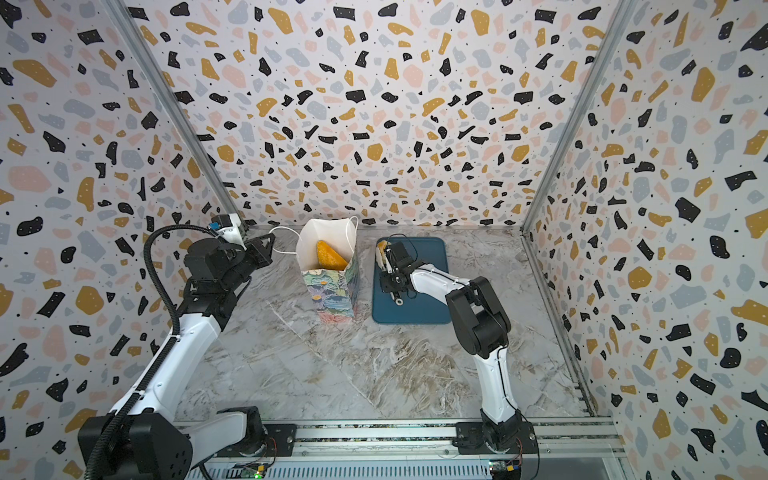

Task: Place the fake bread into the paper bag
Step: 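Lower the tongs and close them around the shell bun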

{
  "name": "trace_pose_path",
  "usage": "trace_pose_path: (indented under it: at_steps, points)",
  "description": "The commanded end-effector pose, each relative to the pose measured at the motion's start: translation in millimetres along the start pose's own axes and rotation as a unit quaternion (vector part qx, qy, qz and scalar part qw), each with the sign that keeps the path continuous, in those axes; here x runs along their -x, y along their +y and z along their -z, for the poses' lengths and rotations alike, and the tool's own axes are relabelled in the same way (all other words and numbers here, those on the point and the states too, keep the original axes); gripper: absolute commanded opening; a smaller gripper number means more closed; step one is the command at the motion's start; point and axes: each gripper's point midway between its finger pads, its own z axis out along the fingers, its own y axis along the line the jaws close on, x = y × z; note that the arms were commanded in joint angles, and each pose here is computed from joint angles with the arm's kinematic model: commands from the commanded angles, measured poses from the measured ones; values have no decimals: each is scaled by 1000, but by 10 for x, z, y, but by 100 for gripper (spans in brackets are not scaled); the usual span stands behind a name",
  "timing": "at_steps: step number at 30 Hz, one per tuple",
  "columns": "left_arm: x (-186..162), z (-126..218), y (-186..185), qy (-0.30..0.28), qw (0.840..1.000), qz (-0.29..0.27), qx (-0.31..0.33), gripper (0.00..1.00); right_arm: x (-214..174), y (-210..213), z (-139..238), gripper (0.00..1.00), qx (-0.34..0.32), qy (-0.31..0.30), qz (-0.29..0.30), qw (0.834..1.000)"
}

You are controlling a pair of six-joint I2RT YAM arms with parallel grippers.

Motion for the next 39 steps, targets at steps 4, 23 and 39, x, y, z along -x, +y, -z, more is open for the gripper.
trace_pose_path:
  at_steps: [4, 23, 39]
  points:
    - [56, 3, -50, -12, 1000, -14, -8, 0, 231, 108, 164, 23, 16, -25, -2, 1000]
    - [56, 3, -51, -12, 1000, -14, -8, 0, 83, 85, 409, 17, 27, -48, -26, 998]
    - [46, -3, -50, -11, 1000, -12, -9, 0, -198, 30, 755, 16, 33, -64, -62, 995]
